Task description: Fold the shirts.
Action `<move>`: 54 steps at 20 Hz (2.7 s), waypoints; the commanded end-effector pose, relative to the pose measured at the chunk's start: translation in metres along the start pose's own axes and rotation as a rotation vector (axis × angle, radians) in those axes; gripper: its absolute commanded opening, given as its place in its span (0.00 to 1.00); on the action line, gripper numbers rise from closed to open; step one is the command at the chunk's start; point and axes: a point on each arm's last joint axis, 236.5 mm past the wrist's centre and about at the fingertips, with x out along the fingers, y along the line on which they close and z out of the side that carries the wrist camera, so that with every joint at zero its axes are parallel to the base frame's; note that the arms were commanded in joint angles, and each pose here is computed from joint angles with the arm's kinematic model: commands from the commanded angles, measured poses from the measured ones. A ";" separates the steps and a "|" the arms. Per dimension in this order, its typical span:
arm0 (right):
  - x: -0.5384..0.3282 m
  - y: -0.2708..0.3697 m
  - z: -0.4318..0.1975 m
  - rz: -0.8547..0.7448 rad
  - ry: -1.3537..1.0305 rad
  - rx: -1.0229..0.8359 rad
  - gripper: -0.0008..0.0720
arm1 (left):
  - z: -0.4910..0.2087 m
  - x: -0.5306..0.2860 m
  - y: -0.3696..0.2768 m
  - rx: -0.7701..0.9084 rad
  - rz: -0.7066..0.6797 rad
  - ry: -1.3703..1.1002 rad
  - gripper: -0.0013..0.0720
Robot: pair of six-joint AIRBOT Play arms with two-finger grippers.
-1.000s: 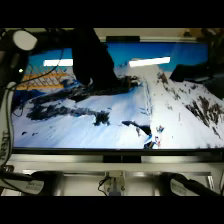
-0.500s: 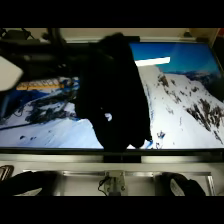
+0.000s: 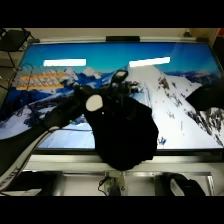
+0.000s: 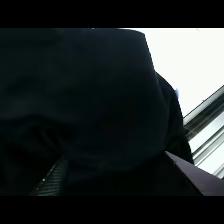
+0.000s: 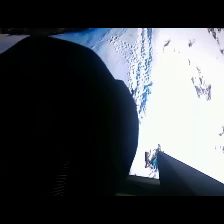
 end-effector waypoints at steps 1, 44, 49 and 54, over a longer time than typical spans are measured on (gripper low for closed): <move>0.065 -0.023 -0.036 -0.020 0.186 0.039 0.94 | -0.019 -0.042 0.073 -0.059 0.161 0.172 0.99; -0.258 0.071 0.120 -0.019 -1.178 -0.254 0.11 | 0.053 -0.551 -0.037 0.253 0.122 -1.197 0.08; -0.292 0.066 0.094 -0.082 -1.227 -0.265 0.11 | 0.012 -0.497 0.008 0.156 0.223 -0.956 0.08; -0.172 0.024 0.089 -0.182 -0.761 -0.237 0.11 | 0.012 -0.435 0.092 0.049 0.517 -0.752 0.08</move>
